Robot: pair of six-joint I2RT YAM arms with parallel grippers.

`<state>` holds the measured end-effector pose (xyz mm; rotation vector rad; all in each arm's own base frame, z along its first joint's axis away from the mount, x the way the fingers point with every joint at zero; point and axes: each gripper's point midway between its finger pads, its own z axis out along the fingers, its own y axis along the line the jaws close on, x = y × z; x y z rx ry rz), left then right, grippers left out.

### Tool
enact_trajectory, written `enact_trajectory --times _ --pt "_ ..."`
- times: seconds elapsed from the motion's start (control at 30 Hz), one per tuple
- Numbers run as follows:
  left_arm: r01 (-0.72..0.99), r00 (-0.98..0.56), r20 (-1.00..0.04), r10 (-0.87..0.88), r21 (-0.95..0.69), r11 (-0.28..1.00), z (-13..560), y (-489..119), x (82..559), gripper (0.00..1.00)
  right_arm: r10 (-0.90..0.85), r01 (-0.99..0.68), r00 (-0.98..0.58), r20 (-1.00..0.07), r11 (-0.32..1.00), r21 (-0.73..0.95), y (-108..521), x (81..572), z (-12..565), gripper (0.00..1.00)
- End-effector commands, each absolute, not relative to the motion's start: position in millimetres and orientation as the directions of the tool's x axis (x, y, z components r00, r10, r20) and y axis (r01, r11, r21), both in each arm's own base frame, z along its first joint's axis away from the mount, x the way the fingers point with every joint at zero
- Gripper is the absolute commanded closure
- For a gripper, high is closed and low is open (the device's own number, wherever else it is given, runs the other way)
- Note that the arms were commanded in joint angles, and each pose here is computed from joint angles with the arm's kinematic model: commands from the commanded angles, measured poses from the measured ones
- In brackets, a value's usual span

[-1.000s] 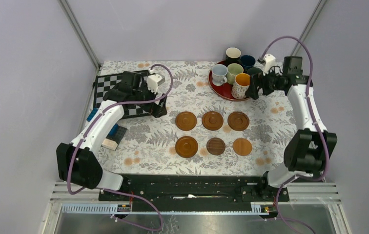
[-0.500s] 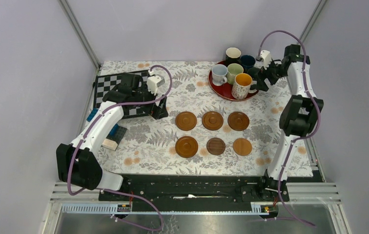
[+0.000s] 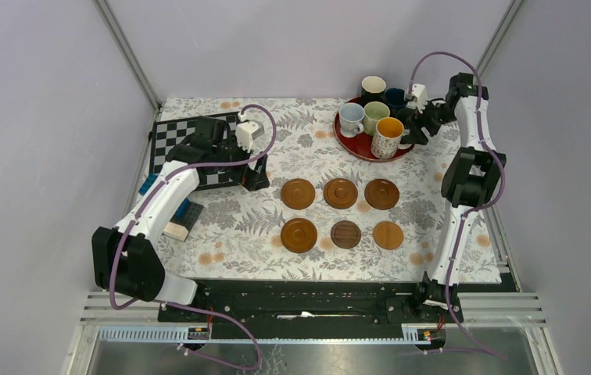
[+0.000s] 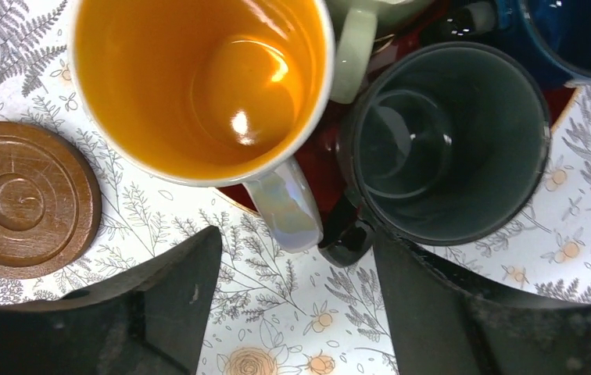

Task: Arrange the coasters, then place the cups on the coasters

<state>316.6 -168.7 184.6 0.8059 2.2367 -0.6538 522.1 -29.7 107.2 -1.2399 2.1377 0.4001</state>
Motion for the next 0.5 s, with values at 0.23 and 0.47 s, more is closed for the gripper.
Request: enact_trajectory --times 0.23,0.47 --pt "0.704 -0.565 -0.747 0.351 -0.215 0.677 200.9 -171.8 328.0 0.01 -0.692 -0.915 -0.283 -0.665 0.402 -0.029 2.0 492.7 118.1 0.47" --pt "0.698 -0.561 -0.752 0.348 -0.204 0.686 210.3 -168.7 323.9 0.01 -0.67 -0.905 -0.293 -0.682 0.424 -0.028 9.8 491.1 128.4 0.49"
